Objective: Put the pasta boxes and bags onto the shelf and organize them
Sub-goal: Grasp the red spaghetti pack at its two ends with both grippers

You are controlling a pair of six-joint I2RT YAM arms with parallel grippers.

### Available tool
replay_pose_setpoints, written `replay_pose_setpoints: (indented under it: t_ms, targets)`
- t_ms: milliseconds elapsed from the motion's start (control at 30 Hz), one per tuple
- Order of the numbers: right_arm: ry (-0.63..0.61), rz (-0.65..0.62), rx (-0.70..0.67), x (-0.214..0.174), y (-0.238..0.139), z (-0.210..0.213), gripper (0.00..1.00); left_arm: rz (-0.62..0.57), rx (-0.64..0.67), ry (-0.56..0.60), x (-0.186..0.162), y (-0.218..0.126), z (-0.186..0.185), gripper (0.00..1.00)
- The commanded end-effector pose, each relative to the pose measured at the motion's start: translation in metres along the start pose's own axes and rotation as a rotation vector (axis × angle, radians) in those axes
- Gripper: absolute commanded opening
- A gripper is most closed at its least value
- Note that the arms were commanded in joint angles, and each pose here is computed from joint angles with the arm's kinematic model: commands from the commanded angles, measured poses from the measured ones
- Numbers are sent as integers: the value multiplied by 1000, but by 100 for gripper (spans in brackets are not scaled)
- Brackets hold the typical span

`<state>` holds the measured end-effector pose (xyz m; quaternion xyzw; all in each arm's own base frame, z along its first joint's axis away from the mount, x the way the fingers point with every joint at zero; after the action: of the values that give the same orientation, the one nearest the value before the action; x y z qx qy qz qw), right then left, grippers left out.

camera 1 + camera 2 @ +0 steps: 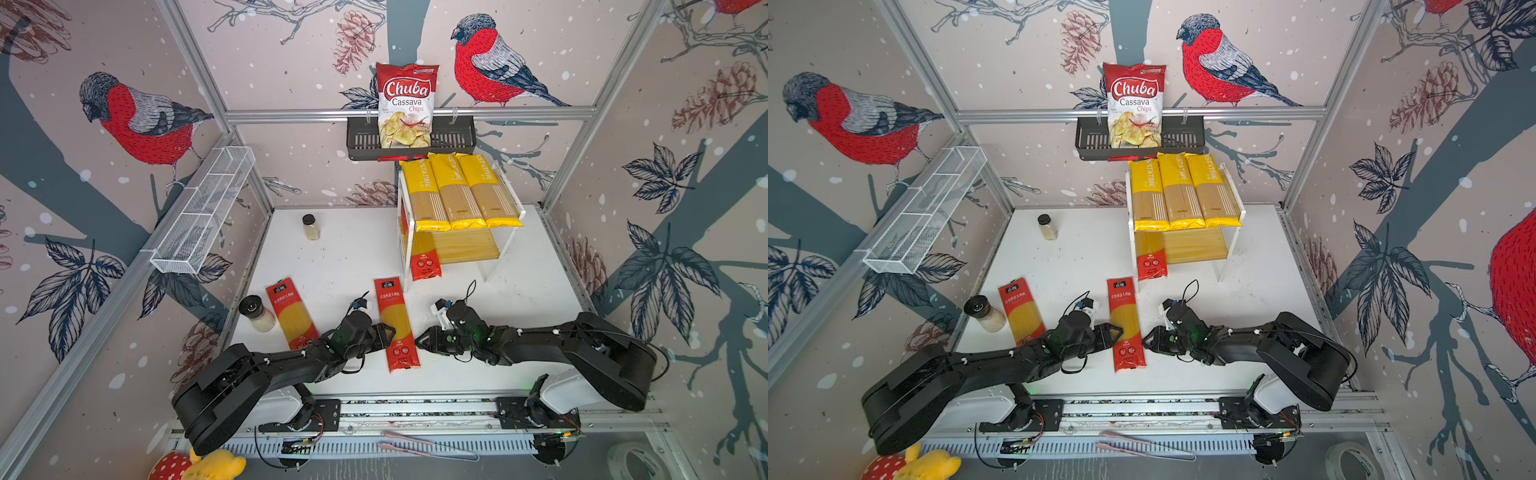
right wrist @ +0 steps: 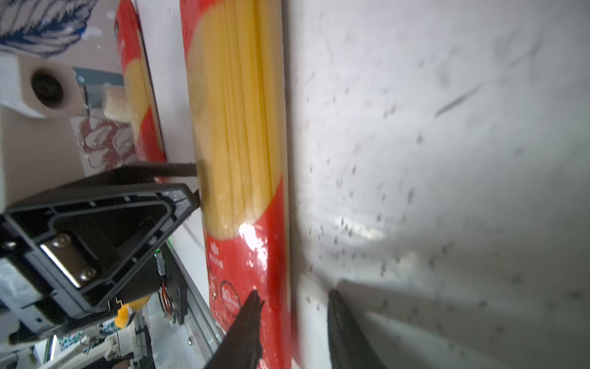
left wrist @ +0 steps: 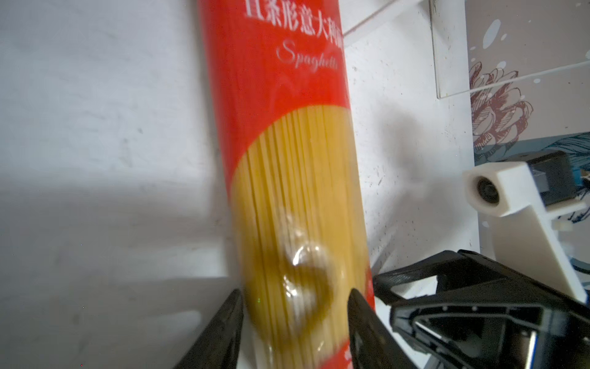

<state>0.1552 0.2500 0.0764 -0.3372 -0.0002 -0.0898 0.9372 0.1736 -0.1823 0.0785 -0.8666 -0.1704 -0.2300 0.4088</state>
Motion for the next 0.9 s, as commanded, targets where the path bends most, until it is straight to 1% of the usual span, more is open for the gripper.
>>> replay_pose_setpoints:
  t_ms: [0, 167, 333, 433, 500, 633, 767, 867]
  targets:
    - [-18, -71, 44, 16, 3, 14, 41, -19, 15, 3, 6, -1, 3, 53]
    - [-6, -76, 58, 21, 21, 18, 43, -19, 25, -4, 9, 4, 12, 50]
    - [-21, -51, 74, 15, 40, 27, 42, 10, -33, 0, 5, 11, 9, 43]
    - [-26, -25, 86, 11, 46, 28, 37, 15, -66, -19, -2, 12, 11, 35]
    - [-37, -25, 98, 11, 44, 30, 30, 22, -74, -22, -4, 13, 11, 30]
    - [-64, -33, 121, 12, 39, 35, 18, 20, -80, -20, -4, 11, 11, 24]
    - [-96, -21, 161, 9, 37, 44, 13, 14, -80, -14, -2, 8, 9, 23]
    - [-118, -19, 179, 6, 35, 50, 11, 4, -77, -17, 2, 3, 8, 26]
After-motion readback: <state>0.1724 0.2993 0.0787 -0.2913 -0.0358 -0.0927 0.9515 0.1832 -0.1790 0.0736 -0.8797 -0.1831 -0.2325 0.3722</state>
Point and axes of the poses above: each gripper's point midway between its finger pads, its own y axis out along the fingers, its own z axis along the line the jaws close on, x = y × z, the point moved 7 cm from there along -y, back along the fingers, and after that the axes turned 14 degrees about y, right-handed, at the moved point
